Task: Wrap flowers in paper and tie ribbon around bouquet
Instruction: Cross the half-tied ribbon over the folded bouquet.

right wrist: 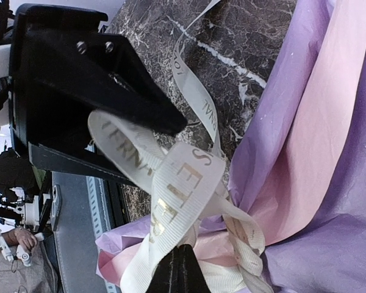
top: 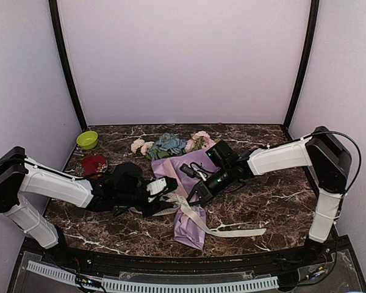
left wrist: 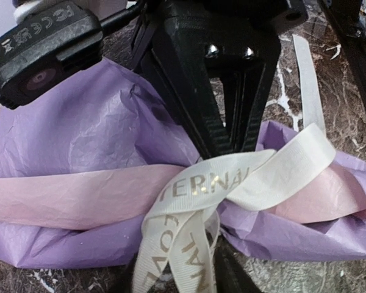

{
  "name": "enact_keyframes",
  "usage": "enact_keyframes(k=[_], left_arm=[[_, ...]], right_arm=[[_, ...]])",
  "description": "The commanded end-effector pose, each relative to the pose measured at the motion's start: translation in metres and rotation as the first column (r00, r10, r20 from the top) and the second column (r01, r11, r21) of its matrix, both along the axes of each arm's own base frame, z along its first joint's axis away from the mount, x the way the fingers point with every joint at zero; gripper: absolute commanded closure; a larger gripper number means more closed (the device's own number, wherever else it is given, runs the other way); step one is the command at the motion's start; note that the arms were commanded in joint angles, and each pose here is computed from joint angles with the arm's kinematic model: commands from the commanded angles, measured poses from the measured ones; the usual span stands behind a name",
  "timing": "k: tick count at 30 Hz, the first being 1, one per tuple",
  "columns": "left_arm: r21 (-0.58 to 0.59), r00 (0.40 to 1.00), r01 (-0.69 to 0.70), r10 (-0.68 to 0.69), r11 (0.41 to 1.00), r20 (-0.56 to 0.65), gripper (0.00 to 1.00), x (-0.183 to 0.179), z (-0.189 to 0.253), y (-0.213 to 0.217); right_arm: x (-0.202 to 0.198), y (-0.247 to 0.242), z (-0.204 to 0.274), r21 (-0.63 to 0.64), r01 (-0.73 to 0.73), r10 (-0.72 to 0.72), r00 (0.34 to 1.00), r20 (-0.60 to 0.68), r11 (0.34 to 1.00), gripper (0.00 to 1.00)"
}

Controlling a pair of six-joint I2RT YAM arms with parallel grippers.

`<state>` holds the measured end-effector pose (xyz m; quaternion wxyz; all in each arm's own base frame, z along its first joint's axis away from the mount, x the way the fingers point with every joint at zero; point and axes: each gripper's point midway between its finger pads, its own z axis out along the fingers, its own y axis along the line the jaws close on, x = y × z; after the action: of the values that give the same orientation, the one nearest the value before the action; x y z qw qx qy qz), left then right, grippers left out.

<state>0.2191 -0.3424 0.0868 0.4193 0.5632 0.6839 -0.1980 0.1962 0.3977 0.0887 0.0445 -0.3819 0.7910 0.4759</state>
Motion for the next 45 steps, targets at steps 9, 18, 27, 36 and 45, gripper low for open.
enact_keyframes(k=[9,18,27,36,45], left_arm=[[-0.045,0.996,0.023,-0.027,0.999,-0.088,1.00,-0.013,0.006,-0.001],[-0.014,0.992,0.009,-0.011,1.000,-0.126,1.00,-0.019,-0.009,0.008],[-0.050,0.985,0.031,-0.039,0.998,-0.169,1.00,-0.023,-0.009,-0.001],[-0.058,0.972,0.052,-0.064,0.997,-0.228,1.00,-0.025,-0.019,-0.013],[-0.064,0.975,0.025,-0.039,0.998,-0.219,1.00,-0.017,-0.025,-0.017]], right_arm=[[0.030,-0.006,0.002,-0.077,0.147,-0.140,0.986,0.089,0.986,1.00],[0.049,-0.023,0.008,-0.094,0.313,-0.300,0.945,0.132,0.945,1.00],[0.065,-0.030,0.012,-0.107,0.418,-0.395,0.900,0.186,0.902,1.00],[0.059,-0.020,0.013,-0.040,0.402,-0.394,0.910,0.127,0.915,1.00],[0.058,-0.008,0.007,-0.001,0.380,-0.378,0.923,0.071,0.925,0.91]])
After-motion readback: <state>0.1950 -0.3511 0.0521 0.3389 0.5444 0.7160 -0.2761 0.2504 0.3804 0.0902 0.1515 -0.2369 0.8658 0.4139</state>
